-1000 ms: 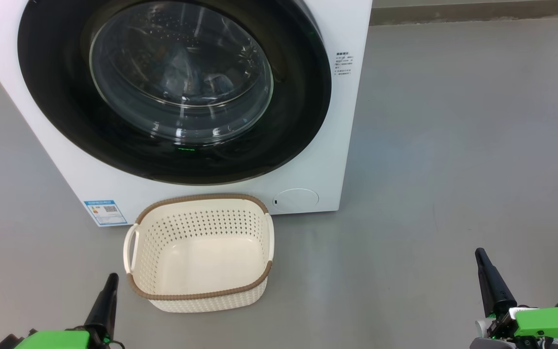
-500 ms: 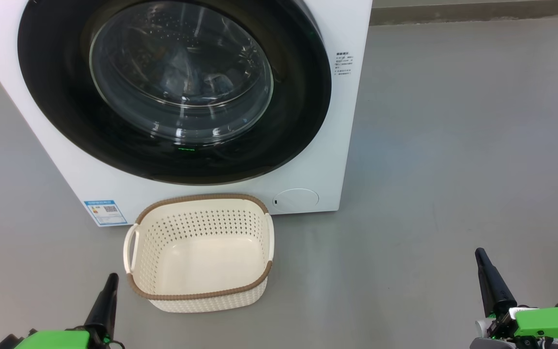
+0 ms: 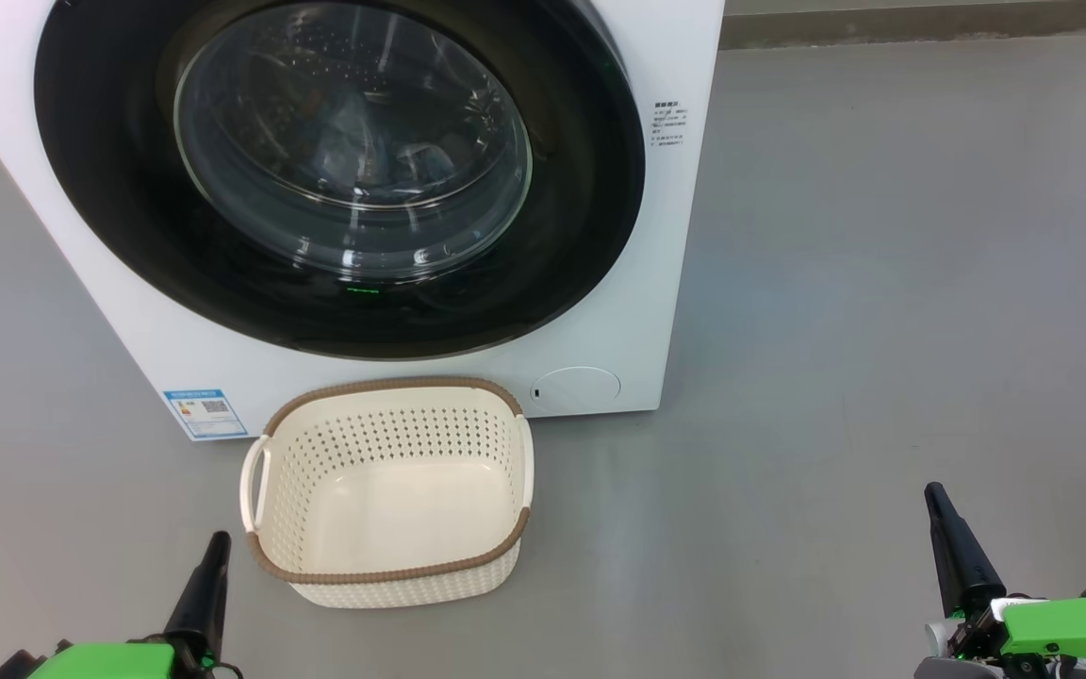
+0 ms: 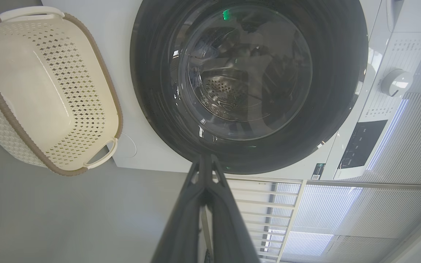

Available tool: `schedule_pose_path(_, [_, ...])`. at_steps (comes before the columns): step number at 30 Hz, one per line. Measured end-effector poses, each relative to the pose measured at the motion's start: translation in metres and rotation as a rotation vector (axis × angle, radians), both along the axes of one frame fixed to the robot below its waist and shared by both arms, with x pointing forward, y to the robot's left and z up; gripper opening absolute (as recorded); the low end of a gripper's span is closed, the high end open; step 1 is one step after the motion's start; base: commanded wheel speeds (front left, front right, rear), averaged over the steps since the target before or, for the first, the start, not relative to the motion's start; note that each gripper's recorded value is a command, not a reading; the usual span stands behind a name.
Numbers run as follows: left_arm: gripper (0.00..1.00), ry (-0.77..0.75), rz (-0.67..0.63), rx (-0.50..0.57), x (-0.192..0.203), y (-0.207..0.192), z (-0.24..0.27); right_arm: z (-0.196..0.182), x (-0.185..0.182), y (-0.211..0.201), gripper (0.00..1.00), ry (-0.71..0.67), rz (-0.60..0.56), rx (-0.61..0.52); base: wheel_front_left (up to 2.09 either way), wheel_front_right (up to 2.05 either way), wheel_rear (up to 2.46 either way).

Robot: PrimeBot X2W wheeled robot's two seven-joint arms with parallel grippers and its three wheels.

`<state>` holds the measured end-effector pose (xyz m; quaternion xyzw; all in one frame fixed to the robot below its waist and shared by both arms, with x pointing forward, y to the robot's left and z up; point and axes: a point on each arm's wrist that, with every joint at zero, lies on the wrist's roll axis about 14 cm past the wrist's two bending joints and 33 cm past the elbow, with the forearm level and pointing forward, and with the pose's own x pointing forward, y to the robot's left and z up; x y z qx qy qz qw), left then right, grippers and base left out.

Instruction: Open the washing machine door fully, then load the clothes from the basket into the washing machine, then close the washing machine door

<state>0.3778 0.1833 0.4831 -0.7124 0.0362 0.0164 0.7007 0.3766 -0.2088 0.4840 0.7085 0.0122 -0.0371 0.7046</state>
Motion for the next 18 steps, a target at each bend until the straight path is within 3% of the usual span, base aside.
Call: schedule_pose_path(18, [0.0, 0.0, 0.0, 0.0, 0.0, 0.0, 0.0, 0.0, 0.0, 0.0, 0.0, 0.0, 0.0, 0.0, 0.0, 0.0, 0.0])
